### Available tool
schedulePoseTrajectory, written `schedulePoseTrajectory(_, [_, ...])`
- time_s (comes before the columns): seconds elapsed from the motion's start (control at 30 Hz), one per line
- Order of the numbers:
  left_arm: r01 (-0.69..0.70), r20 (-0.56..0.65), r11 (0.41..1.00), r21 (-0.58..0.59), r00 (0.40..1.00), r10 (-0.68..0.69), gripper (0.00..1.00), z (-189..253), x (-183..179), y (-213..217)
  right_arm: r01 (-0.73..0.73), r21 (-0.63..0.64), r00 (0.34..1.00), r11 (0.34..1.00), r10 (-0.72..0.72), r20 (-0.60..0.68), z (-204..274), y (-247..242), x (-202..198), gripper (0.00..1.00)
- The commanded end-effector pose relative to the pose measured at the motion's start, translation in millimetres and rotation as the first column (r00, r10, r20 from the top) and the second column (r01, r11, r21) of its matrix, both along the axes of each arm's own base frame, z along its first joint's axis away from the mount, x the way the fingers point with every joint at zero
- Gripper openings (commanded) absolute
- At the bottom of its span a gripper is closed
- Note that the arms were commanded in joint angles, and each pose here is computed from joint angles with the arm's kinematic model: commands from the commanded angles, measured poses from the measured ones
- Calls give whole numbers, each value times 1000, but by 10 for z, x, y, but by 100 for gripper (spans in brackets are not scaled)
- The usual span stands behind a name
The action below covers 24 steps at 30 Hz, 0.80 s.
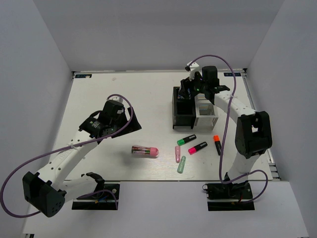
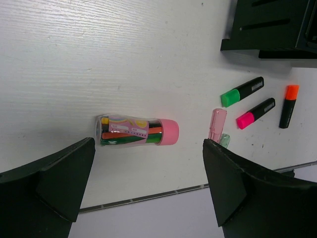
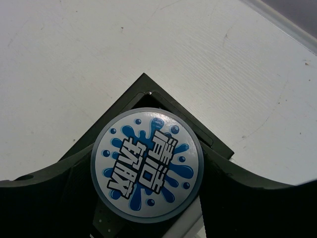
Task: Sort the stationery into containers
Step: Place the stationery in the storage box.
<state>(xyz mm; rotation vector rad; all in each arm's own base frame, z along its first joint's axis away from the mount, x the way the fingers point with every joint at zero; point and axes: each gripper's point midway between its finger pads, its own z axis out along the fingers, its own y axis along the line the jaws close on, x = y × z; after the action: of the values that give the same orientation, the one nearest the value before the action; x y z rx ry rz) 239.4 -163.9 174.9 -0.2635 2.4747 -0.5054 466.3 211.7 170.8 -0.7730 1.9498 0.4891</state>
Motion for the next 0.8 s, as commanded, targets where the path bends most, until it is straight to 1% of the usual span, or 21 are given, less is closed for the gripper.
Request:
schedulePoseTrajectory(0.0, [9, 21, 1000, -8, 1000, -9, 100, 50, -20, 18, -24, 14, 997, 1000, 23, 78, 285, 46, 109, 60])
schedulePoseTrajectory(0.03, [10, 17, 1000, -5, 1000, -10, 100, 41, -25, 21, -28, 16, 997, 999, 27, 74, 271, 58, 101, 64])
schedulePoseTrajectory(0.07, [11, 17, 1000, -2, 1000, -11, 100, 35, -26, 25, -27, 15, 997, 1000, 26, 75, 276, 49, 101, 65])
schedulePoseTrajectory(0.13, [14, 1, 1000, 13, 1000, -14, 100, -3, -46, 42, -31, 25, 997, 999, 29, 75, 309, 59, 82, 65])
schedulePoseTrajectory(0.17, [18, -10, 999, 26, 1000, -18, 94, -31, -50, 45, -35, 29, 996, 999, 32, 80, 340, 71, 74, 65])
schedulePoseTrajectory(0.23, [32, -40, 998, 60, 999, -30, 88, -89, -102, 62, -36, 36, 997, 999, 33, 77, 369, 68, 50, 67])
schedulePoseTrajectory(0.27, [36, -47, 997, 68, 998, -33, 76, -121, -119, 70, -39, 38, 996, 998, 36, 82, 399, 75, 39, 68])
schedulePoseTrajectory(0.3, [37, -59, 996, 78, 998, -32, 70, -156, -139, 83, -35, 37, 996, 999, 32, 81, 405, 61, 37, 74])
schedulePoseTrajectory(0.33, [33, -63, 997, 76, 998, -28, 65, -166, -147, 79, -35, 38, 997, 999, 32, 75, 392, 63, 32, 77])
schedulePoseTrajectory(0.37, [38, -72, 996, 81, 997, -32, 61, -208, -171, 71, -36, 37, 996, 999, 33, 78, 412, 61, 28, 84])
schedulePoseTrajectory(0.4, [39, -76, 996, 80, 997, -33, 55, -215, -187, 57, -36, 36, 997, 999, 34, 68, 390, 61, 17, 89])
schedulePoseTrajectory(0.47, [47, -88, 994, 96, 995, -38, 55, -266, -227, 45, -39, 36, 997, 999, 37, 68, 400, 67, 1, 90])
schedulePoseTrajectory(0.57, [48, -108, 990, 132, 994, -33, 65, -323, -283, 72, -36, 36, 997, 999, 34, 65, 401, 37, -25, 90])
schedulePoseTrajectory(0.6, [69, -117, 987, 148, 992, -52, 67, -341, -340, 48, -34, 40, 997, 999, 31, 76, 455, 31, -36, 90])
schedulePoseTrajectory(0.63, [50, -105, 982, 183, 994, -31, 67, -354, -325, 102, -38, 41, 996, 998, 35, 81, 497, 27, -65, 88])
schedulePoseTrajectory(0.67, [43, -108, 981, 190, 994, -23, 67, -370, -344, 105, -32, 47, 997, 998, 29, 70, 488, 14, -94, 85])
schedulePoseTrajectory(0.7, [52, -108, 972, 229, 994, -27, 65, -399, -390, 113, -48, 60, 996, 997, 43, 79, 571, 22, -154, 43])
schedulePoseTrajectory(0.73, [43, -103, 970, 238, 994, -18, 63, -395, -395, 113, -55, 59, 997, 997, 51, 60, 610, 15, -263, 0])
schedulePoseTrajectory(0.77, [12, -111, 972, 234, 994, 14, 61, -392, -421, 89, -8, 62, 1000, 998, 7, 21, 563, -43, -296, 0])
